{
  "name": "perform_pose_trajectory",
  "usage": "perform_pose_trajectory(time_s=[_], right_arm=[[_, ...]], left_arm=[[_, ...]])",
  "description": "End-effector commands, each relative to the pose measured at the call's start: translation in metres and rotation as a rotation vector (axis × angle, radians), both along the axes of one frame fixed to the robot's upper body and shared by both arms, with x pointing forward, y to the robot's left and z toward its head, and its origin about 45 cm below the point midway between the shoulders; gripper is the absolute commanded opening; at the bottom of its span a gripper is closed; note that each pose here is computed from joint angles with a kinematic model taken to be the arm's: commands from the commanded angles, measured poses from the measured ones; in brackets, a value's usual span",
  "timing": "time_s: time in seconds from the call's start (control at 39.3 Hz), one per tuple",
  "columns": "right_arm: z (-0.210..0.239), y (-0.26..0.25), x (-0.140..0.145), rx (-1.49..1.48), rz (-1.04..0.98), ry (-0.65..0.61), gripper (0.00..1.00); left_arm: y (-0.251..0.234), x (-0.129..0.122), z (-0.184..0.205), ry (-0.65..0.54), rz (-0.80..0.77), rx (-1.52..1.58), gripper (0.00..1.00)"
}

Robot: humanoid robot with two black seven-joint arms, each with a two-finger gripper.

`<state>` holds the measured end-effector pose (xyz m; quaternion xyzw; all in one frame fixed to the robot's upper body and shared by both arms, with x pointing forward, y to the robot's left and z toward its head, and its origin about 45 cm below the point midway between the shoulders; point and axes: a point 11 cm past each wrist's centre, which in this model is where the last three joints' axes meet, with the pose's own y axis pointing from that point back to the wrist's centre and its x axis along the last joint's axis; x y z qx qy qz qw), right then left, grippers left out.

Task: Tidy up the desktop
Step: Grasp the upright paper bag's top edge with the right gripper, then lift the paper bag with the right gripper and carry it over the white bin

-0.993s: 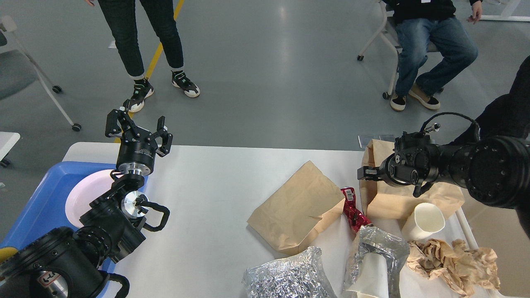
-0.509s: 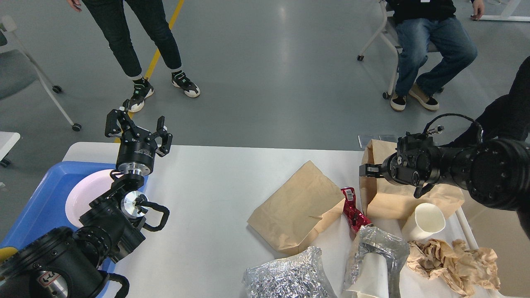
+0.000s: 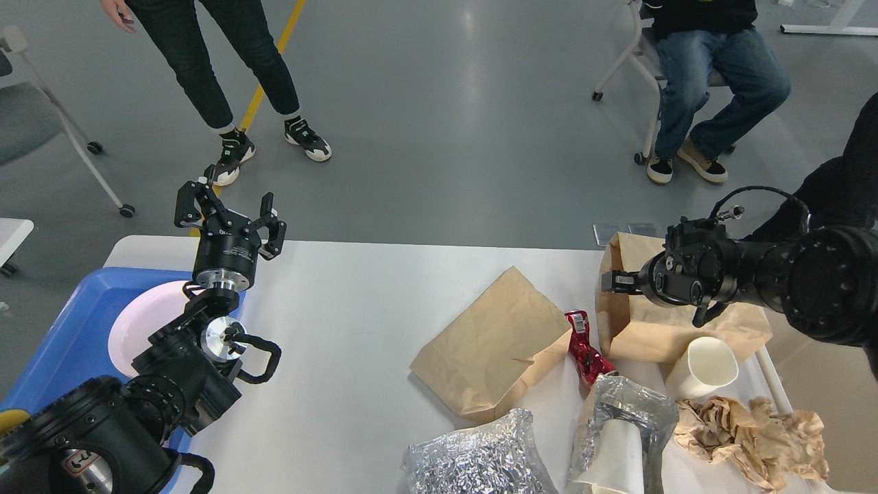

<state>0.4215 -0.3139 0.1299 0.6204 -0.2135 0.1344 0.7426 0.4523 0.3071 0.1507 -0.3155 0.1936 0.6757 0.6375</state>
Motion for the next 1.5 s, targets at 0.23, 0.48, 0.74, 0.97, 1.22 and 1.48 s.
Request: perform_pose_trajectory(time_s=[0.23, 0.48, 0.74, 0.97, 1.22, 1.48], right_arm=[[-0.011, -0.015, 0.003, -0.036, -0.008, -0.073, 0.71], [-0.011, -0.023, -0.001, -0.053, -0.029, -0.054, 0.39], [-0.016, -0.022, -0.010, -0.043, -0.034, 0.037, 0.00], [-0.006, -0.021, -0.008, -0.026, -0.044, 0.079, 0.00], [0.028, -0.003, 0.014, 0.050, -0.051, 0.067, 0.00], [0.056, 0.033, 0.030, 0.167, -0.032, 0.056, 0.00]], left_arm=[[0.001, 0.000, 0.000, 0.000, 0.002, 0.000, 0.97], [0.000, 0.000, 0.000, 0.000, 0.000, 0.000, 0.97], [0.001, 0.000, 0.000, 0.000, 0.002, 0.000, 0.97], [0.000, 0.000, 0.000, 0.000, 0.001, -0.001, 0.97], [0.000, 0.000, 0.000, 0.000, 0.000, 0.000, 0.97], [0.001, 0.000, 0.000, 0.000, 0.002, 0.000, 0.97]])
